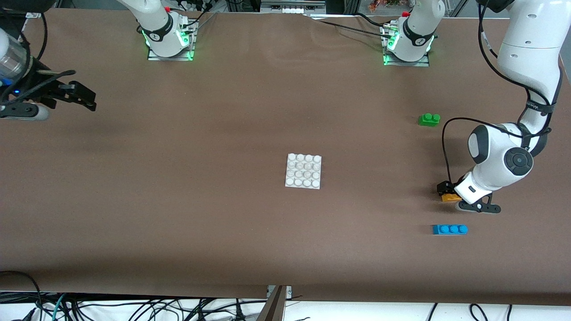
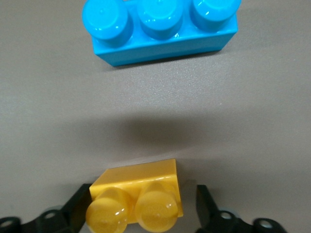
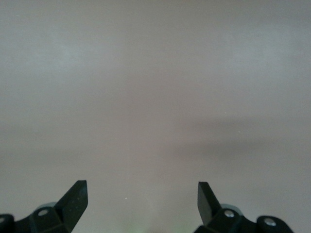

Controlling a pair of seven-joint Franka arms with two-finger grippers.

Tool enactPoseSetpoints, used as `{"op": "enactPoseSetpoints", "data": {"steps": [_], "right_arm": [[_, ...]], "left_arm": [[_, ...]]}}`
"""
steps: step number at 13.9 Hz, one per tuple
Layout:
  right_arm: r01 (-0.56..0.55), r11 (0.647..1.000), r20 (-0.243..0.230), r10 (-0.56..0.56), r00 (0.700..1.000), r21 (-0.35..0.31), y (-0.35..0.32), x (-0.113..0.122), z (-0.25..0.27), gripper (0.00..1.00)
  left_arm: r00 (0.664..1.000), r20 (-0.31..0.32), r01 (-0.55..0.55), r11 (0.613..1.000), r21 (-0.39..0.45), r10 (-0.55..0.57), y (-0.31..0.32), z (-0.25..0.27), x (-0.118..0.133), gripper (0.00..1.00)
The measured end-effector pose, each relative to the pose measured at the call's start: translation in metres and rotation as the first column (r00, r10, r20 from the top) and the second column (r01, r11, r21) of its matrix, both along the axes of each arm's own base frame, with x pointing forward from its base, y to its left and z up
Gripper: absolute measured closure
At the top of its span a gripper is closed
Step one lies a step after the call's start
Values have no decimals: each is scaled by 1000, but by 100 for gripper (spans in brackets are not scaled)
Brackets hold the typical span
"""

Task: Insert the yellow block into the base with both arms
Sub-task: 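Lower the left gripper and grasp the yellow block, then carry the yellow block over the base plate with the left gripper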

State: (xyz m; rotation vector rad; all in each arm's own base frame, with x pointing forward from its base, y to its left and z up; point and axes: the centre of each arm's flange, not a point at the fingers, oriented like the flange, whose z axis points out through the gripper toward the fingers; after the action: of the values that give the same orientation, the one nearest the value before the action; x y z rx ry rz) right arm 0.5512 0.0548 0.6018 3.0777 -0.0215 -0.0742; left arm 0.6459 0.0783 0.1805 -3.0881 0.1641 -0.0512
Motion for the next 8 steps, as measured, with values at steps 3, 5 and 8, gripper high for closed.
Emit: {"op": "enactPoseSetpoints", "data": {"steps": [3,5,8], "right_arm": [[-7,1000,22,7,1000,1,17,-1,8,0],[-5,1000,29,5,1000,2,16,0,9,0],[1,1000,36,-1,999,3,13,1,10,0]], "left_arm": [[1000,1,-1,1000,0,1,0,0,1,32],[1000,1,1,1000,-1,-1,-2,8,4,32],[999,-50,-17,1000,-18,16,-30,48,12,32]]}}
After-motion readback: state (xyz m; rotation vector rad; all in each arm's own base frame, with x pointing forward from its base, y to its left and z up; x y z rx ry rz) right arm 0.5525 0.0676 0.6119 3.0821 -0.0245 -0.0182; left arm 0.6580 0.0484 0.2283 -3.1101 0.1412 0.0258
